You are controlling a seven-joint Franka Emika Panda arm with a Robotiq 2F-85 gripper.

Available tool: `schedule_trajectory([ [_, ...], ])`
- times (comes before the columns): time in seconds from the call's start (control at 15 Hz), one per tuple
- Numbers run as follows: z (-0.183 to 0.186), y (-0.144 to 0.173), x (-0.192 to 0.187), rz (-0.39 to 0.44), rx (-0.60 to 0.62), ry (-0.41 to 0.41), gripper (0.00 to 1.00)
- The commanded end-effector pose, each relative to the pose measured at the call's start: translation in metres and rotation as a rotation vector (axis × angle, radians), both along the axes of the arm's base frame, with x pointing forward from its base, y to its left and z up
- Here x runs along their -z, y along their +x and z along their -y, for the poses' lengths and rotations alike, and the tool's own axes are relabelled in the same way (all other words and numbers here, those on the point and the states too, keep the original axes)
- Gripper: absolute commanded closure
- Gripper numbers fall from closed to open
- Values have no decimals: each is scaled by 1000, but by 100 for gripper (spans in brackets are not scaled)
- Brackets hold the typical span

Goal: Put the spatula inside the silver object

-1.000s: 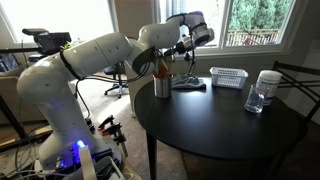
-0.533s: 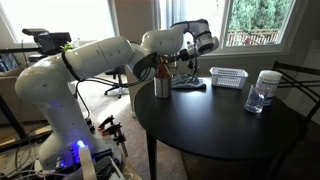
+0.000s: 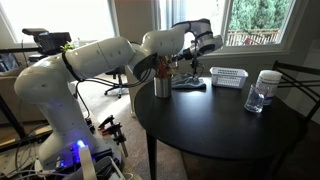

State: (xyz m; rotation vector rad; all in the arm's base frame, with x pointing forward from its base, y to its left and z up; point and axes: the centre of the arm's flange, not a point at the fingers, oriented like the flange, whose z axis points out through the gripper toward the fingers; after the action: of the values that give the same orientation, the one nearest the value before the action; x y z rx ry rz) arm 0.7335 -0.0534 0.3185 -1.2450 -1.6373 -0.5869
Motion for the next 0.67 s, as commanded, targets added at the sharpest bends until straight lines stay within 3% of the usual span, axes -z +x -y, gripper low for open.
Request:
schedule_trajectory([
  [0.0,-24,-1,-5,53,31,22,90],
  [0.27,-49,13,-1,30,75,10,90],
  [0.6,-56,3,-8,-30,52,9,90],
])
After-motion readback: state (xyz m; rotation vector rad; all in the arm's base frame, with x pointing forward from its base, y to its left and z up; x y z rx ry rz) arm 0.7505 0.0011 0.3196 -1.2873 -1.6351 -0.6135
